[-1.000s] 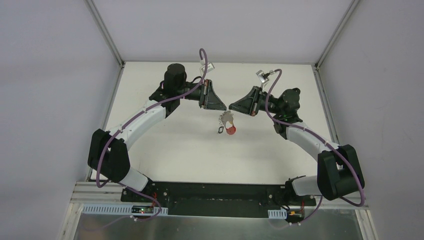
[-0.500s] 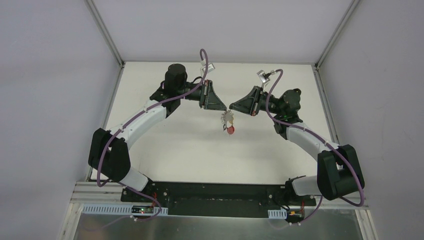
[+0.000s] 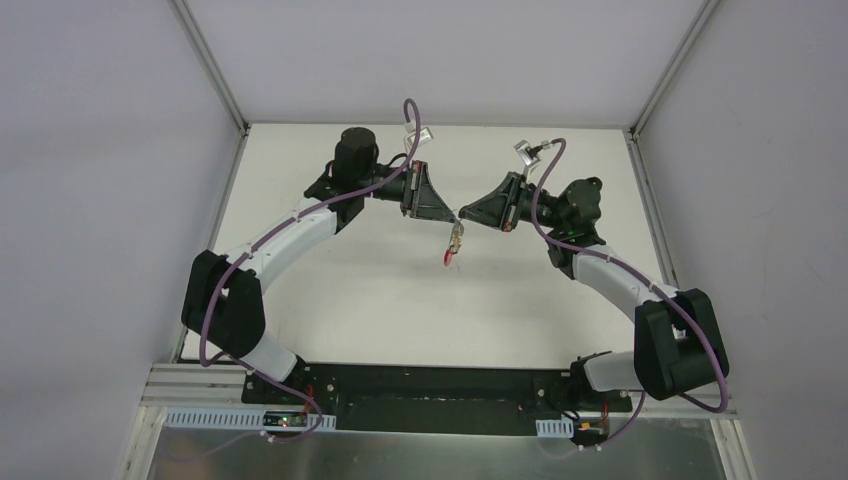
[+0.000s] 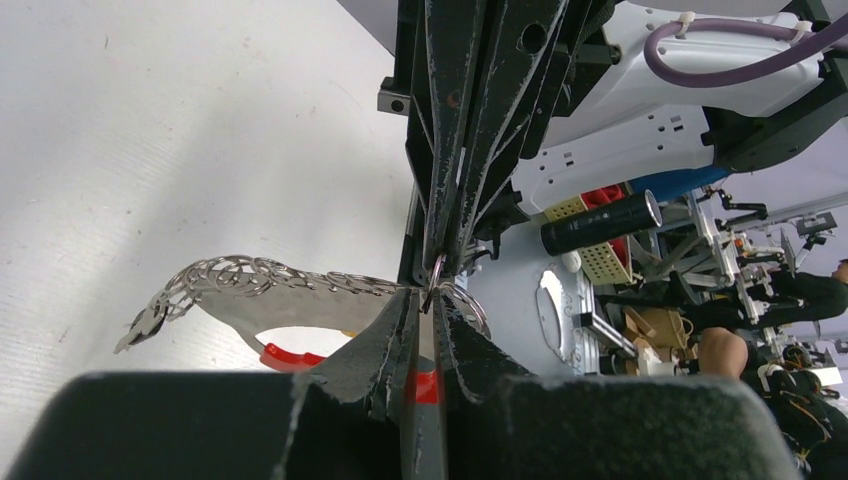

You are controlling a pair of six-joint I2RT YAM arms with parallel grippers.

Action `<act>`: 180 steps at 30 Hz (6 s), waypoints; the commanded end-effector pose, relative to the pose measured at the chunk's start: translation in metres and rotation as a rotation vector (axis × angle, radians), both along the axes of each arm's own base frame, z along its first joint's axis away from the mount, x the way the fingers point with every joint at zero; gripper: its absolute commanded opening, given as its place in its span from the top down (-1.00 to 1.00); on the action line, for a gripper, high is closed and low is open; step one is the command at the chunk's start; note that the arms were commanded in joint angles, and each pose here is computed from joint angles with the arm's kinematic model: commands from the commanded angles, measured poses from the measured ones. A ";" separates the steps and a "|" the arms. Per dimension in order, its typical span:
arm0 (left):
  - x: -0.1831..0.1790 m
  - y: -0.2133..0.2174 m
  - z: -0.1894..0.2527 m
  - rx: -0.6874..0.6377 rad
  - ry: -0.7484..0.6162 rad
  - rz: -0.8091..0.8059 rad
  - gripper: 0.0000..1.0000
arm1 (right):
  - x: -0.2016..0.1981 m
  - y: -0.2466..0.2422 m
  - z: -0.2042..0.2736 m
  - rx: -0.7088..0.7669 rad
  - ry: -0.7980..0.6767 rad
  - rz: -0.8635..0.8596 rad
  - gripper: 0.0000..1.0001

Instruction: Put the keys on the keyring

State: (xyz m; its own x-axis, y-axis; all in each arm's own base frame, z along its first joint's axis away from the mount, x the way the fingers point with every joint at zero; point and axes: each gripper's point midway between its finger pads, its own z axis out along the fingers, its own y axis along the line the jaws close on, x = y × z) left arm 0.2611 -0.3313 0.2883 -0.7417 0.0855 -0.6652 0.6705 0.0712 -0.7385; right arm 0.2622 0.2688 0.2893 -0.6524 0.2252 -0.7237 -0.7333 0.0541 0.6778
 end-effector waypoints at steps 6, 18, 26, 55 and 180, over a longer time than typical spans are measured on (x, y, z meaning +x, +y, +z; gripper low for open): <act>-0.007 -0.004 0.027 -0.048 -0.061 -0.046 0.79 | 0.000 -0.002 0.010 0.023 -0.080 -0.006 1.00; -0.010 0.002 0.022 -0.003 -0.117 -0.049 1.00 | -0.002 -0.004 0.003 -0.015 -0.141 0.001 0.93; -0.025 0.031 -0.009 0.269 -0.367 -0.051 1.00 | -0.022 -0.006 -0.008 -0.117 -0.285 0.117 0.28; -0.028 0.077 -0.026 0.529 -0.585 0.151 1.00 | 0.107 -0.056 -0.083 -0.593 -0.179 -0.452 -0.46; -0.051 0.100 -0.041 0.577 -0.460 0.058 1.00 | 0.213 -0.101 -0.240 -1.431 -0.134 -0.394 0.75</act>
State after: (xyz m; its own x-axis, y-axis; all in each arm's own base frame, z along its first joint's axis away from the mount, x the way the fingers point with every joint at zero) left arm 0.2100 -0.2279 0.2288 -0.4533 0.5076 -0.7327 0.8671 0.4418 -0.2304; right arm 0.4677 0.1704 0.0309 -0.6533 -0.5607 -0.5087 -0.5765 0.8040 -0.1457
